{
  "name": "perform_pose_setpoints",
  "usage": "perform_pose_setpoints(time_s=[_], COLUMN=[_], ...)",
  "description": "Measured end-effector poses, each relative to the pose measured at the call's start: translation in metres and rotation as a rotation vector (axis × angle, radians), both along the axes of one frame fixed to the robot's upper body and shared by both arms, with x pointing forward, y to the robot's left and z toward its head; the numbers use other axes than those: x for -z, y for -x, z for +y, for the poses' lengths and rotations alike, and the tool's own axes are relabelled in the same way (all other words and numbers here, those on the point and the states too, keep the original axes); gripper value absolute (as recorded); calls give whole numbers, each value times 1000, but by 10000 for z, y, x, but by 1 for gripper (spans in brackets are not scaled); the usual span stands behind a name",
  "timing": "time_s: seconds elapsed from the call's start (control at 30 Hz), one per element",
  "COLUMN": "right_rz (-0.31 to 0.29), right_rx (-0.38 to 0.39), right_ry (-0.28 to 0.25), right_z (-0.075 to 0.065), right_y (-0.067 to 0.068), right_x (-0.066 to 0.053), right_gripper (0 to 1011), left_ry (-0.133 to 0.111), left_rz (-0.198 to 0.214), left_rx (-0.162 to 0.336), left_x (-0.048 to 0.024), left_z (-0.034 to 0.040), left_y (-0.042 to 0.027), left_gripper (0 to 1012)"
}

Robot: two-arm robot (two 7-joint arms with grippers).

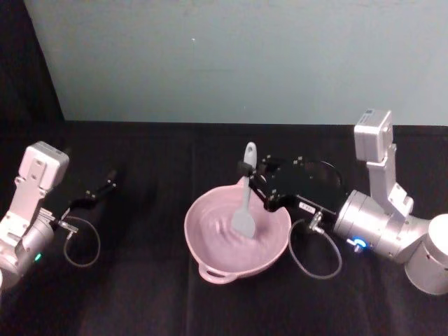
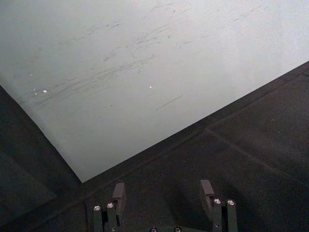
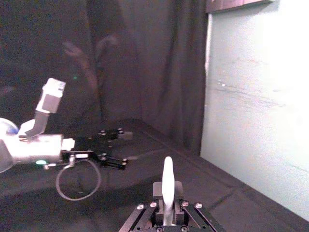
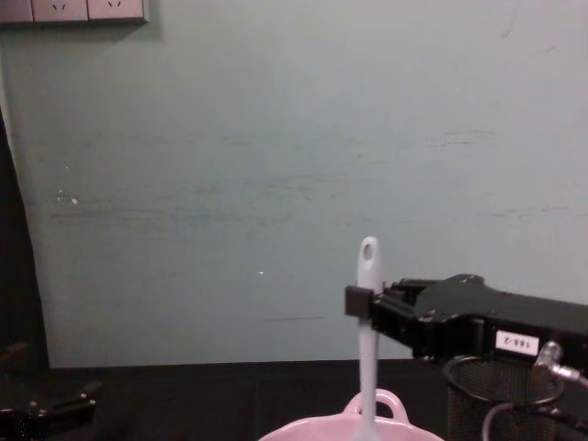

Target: Use the one hand to pick up the spoon and stir the clear water in the bowl.

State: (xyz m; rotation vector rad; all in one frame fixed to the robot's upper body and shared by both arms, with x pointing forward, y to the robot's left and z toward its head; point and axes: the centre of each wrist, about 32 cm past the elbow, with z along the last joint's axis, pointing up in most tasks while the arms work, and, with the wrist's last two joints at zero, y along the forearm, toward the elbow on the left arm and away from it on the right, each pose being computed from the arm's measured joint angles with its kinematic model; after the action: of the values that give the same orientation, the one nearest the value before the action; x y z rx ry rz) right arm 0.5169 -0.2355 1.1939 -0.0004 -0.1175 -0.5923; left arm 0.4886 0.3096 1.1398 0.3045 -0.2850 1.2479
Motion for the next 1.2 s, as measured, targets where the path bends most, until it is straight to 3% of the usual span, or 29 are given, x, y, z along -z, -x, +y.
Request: perform_pose_setpoints(time_s=[0.37,0.67,0.97,1.2], right_rz=[10,7,5,-16], right_rx=[-61,-53,2,66], right_ry=[-20,-41,-39,-11], right_z=[206,343,302,153], right_y=[59,-83,-230,-217], right_x=[40,81,101,48], right_gripper=[125,125,124,125], left_ry=[0,0,0,0], left_rz=[0,0,0,0], left_rx=[0,0,0,0], left_x=[0,0,0,0], left_z=[0,0,0,0], left_y=[0,0,0,0], left_gripper=[1005,1005,1005,1005])
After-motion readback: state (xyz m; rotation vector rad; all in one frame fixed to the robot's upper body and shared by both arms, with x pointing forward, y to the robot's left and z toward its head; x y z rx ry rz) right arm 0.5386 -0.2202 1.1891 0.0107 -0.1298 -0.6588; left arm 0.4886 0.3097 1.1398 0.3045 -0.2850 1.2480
